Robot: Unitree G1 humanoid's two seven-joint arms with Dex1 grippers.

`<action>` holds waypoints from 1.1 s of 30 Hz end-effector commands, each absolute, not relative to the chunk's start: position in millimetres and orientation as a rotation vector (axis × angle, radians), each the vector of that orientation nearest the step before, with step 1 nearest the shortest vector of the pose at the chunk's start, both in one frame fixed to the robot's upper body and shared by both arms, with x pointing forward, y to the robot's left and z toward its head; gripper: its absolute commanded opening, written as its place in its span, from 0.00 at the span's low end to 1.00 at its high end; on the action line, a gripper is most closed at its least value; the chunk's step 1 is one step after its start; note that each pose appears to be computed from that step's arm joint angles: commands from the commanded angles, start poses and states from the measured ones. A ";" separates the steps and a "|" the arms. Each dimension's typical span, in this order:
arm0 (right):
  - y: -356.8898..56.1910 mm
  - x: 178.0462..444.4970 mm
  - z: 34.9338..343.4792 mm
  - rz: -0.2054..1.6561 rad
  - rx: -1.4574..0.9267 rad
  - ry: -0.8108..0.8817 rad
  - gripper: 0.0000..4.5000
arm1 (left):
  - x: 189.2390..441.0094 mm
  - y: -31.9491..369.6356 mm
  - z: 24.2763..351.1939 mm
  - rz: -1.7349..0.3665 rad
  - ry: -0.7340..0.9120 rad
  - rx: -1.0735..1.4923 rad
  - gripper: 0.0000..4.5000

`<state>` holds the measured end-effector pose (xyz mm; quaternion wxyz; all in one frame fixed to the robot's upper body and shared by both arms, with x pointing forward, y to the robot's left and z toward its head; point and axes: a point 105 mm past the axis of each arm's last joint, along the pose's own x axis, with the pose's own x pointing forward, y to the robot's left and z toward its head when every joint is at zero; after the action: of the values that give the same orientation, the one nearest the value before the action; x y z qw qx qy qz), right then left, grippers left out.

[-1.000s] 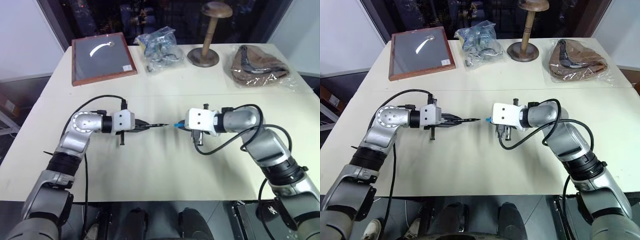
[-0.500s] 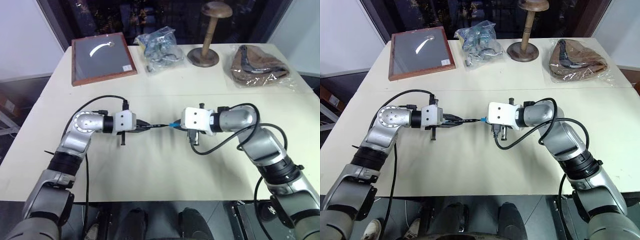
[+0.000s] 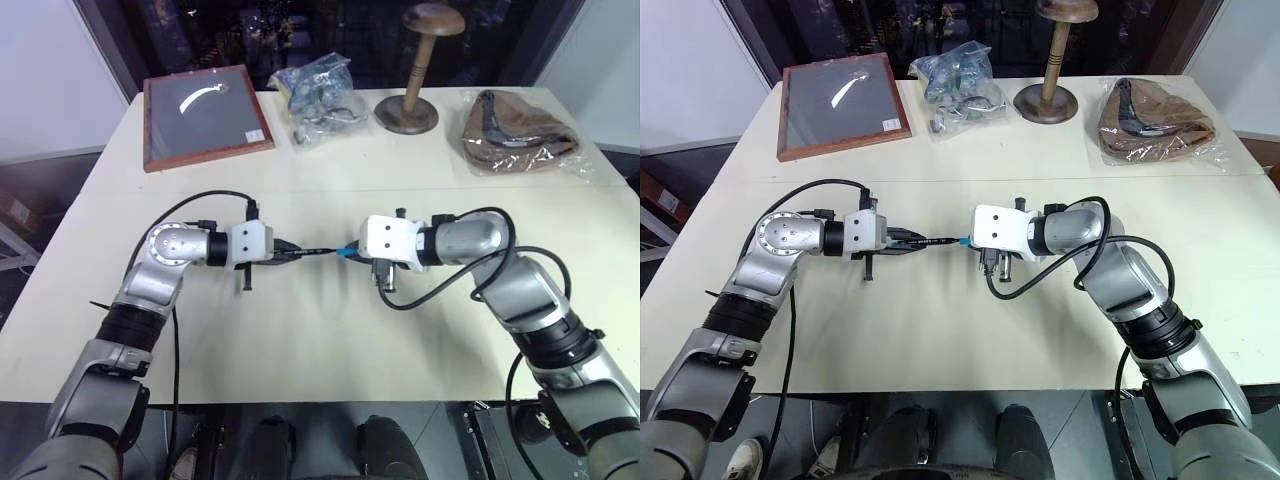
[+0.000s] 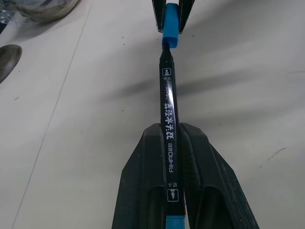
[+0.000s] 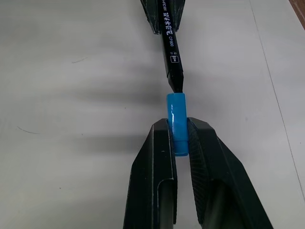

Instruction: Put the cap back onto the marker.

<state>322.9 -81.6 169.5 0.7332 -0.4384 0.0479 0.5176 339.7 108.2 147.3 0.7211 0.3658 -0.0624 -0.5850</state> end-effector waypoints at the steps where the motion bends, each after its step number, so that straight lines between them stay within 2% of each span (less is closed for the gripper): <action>1: -68.7 318.2 186.1 1.158 -0.984 0.021 0.01 | 331.8 96.2 156.7 -1.318 -0.227 0.848 0.00; 21: -63.0 309.9 184.3 1.276 -0.859 0.108 0.01 | 329.9 92.6 160.5 -1.258 -0.379 0.924 0.00; 33: -47.5 304.9 191.5 1.298 -0.853 0.078 0.01 | 331.4 92.1 157.8 -1.256 -0.378 0.891 0.00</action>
<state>319.5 -74.3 172.3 0.7370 -0.3787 0.0958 0.5515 331.8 99.7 146.7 0.6971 0.4141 -0.1433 -0.5675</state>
